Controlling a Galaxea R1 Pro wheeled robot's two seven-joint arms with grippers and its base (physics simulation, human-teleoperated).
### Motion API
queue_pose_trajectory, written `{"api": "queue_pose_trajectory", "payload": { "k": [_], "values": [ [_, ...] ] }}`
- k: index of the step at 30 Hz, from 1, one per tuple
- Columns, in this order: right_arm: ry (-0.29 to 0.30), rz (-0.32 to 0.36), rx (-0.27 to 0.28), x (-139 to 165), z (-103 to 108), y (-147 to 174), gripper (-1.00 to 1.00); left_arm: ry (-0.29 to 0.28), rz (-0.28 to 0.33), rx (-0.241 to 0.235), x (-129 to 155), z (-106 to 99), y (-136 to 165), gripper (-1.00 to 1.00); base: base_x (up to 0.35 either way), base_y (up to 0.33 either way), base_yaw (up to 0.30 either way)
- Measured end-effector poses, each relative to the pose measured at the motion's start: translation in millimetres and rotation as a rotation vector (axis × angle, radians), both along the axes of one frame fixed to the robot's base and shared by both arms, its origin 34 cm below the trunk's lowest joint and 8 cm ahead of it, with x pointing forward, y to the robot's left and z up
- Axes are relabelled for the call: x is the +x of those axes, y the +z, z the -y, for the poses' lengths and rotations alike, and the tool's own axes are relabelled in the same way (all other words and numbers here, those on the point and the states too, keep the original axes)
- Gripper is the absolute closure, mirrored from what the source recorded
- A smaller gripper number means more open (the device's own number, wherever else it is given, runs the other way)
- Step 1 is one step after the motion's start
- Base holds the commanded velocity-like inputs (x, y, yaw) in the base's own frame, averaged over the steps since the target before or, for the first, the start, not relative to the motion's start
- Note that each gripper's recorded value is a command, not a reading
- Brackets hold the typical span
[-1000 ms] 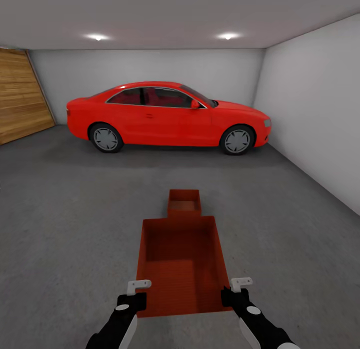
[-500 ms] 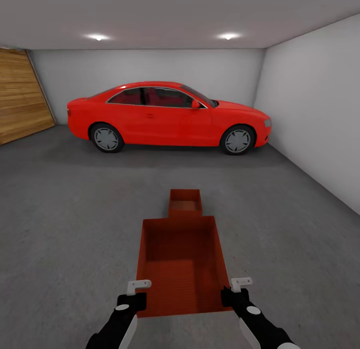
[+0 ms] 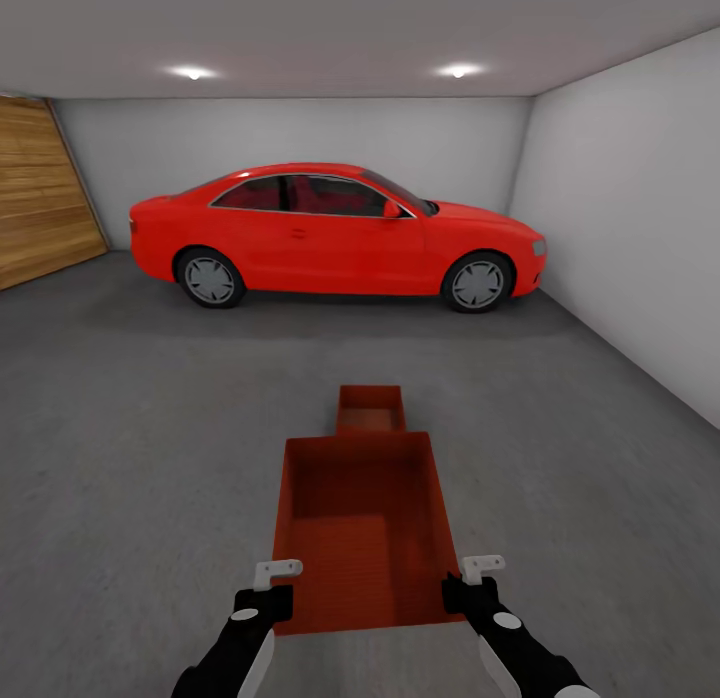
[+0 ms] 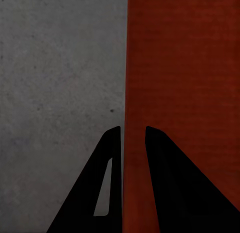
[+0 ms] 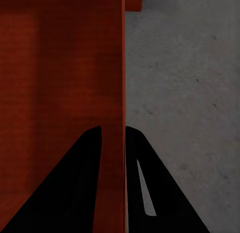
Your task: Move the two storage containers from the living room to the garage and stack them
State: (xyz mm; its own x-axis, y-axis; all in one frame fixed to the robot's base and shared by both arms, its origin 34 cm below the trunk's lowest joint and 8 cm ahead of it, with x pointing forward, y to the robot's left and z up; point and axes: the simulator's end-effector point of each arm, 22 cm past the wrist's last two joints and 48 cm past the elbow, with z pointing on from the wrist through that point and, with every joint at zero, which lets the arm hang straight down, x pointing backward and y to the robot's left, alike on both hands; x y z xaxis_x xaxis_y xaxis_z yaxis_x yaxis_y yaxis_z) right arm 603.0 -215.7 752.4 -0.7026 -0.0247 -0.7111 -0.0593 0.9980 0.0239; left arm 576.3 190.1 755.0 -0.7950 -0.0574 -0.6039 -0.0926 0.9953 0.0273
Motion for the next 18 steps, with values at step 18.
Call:
{"api": "queue_pose_trajectory", "payload": {
  "k": [18],
  "values": [
    [0.0,0.0,0.0,-0.2,0.0,0.3,1.0,0.0,0.0,0.0,-0.2,0.0,0.3,1.0,0.234,0.0,0.0]
  ]
}}
